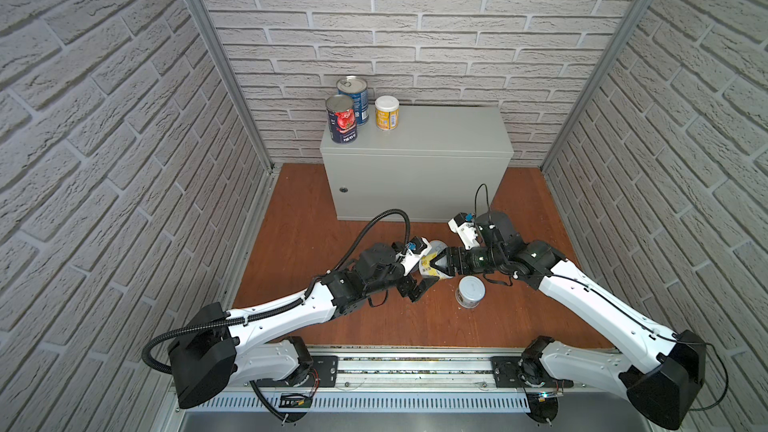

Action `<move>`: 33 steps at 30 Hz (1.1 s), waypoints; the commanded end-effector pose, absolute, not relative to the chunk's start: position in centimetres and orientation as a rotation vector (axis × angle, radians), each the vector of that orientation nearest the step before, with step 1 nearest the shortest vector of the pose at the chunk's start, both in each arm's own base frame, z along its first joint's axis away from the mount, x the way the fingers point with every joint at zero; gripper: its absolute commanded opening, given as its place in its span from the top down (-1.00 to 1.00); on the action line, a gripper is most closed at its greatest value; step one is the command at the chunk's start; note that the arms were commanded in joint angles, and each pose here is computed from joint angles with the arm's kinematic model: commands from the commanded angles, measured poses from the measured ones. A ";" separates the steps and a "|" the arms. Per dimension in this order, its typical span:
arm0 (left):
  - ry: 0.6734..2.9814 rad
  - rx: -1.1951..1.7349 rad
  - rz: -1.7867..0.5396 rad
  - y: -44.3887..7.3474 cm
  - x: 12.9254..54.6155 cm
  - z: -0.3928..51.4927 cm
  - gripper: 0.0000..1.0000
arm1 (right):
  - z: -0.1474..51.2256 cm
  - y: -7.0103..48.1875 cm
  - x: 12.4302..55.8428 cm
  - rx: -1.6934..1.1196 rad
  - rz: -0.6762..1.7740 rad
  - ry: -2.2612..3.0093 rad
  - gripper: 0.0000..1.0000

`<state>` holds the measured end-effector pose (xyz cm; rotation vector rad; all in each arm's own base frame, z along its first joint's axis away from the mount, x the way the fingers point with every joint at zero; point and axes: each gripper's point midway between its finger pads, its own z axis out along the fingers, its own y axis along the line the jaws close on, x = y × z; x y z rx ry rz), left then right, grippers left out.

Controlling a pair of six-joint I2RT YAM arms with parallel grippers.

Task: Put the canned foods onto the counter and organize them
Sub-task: 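Reach the left gripper around the yellow can held by the right gripper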

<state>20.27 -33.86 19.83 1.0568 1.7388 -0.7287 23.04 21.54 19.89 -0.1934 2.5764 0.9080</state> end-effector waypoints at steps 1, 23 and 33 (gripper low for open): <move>1.627 1.074 -0.772 -35.6 20.2 22.4 -0.96 | 22.2 22.4 23.1 -0.248 0.995 2.476 -0.30; 1.585 1.176 -0.781 -39.5 19.6 21.8 -0.79 | 22.0 22.4 22.2 -0.302 1.002 2.508 -0.29; 1.601 1.216 -0.786 -40.6 19.0 20.6 -0.81 | 22.2 22.2 22.4 -0.310 1.006 2.499 -0.30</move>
